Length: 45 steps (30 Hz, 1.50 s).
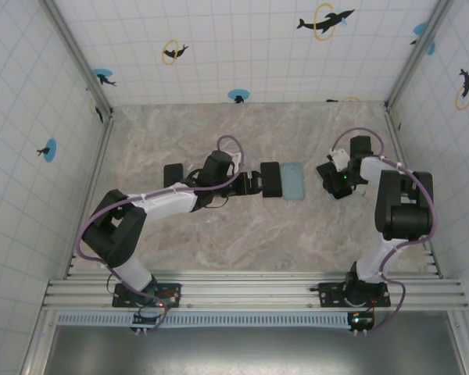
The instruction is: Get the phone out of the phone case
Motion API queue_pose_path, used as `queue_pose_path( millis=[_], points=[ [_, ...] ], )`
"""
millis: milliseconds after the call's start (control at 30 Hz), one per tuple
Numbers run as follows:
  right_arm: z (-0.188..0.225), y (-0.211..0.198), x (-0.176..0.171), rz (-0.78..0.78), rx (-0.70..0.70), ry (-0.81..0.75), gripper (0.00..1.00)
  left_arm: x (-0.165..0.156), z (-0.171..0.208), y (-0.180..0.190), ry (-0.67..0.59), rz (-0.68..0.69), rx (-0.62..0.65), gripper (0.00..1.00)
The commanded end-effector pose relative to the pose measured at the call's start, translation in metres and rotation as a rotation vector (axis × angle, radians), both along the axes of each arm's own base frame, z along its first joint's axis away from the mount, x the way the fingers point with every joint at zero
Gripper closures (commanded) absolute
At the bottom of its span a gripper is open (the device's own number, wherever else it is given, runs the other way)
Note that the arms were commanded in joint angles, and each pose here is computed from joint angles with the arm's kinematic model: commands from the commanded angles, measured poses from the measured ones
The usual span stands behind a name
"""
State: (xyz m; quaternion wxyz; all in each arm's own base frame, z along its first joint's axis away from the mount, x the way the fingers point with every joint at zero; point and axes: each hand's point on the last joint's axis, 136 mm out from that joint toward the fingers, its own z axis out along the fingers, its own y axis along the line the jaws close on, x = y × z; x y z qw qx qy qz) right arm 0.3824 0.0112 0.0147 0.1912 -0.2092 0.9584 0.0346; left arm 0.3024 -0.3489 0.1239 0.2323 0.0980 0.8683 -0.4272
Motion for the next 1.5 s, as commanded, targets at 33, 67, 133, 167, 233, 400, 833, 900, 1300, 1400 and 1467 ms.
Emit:
queue_pose_path(
  millis=[33,67,133,167,233,400,833,900,1300,1400,1467],
  points=[
    [-0.023,-0.009,-0.036,-0.008,-0.045,0.134,0.18,0.002,0.015,-0.002,-0.016,-0.010,-0.036,0.02],
    [-0.024,-0.008,-0.037,-0.012,-0.038,0.140,0.20,0.002,0.015,-0.002,-0.015,-0.012,-0.039,0.02],
    [-0.028,-0.007,-0.042,-0.018,-0.029,0.161,0.26,0.002,0.015,-0.003,-0.013,-0.015,-0.039,0.03],
    [-0.029,-0.007,-0.044,-0.022,-0.028,0.166,0.29,0.002,0.014,-0.003,-0.011,-0.016,-0.038,0.03],
    [-0.026,-0.006,-0.043,-0.033,-0.019,0.155,0.36,0.003,0.015,-0.004,-0.011,-0.016,-0.039,0.03],
    [-0.008,-0.006,-0.031,-0.061,-0.008,0.086,0.44,0.005,0.017,-0.008,-0.007,-0.018,-0.056,0.03],
    [0.079,0.042,-0.011,-0.125,0.305,-0.246,0.53,0.021,0.046,-0.047,-0.014,-0.005,-0.223,0.07],
    [0.089,0.053,-0.013,-0.123,0.352,-0.270,0.53,0.025,0.052,-0.057,-0.021,-0.003,-0.249,0.08],
    [0.121,0.112,-0.033,-0.078,0.491,-0.327,0.54,0.041,0.056,-0.104,-0.011,0.016,-0.292,0.21],
    [0.124,0.122,-0.038,-0.062,0.503,-0.326,0.54,0.044,0.053,-0.111,-0.005,0.020,-0.290,0.24],
    [0.127,0.127,-0.040,-0.055,0.507,-0.328,0.54,0.045,0.049,-0.115,0.001,0.024,-0.279,0.27]
  ],
)
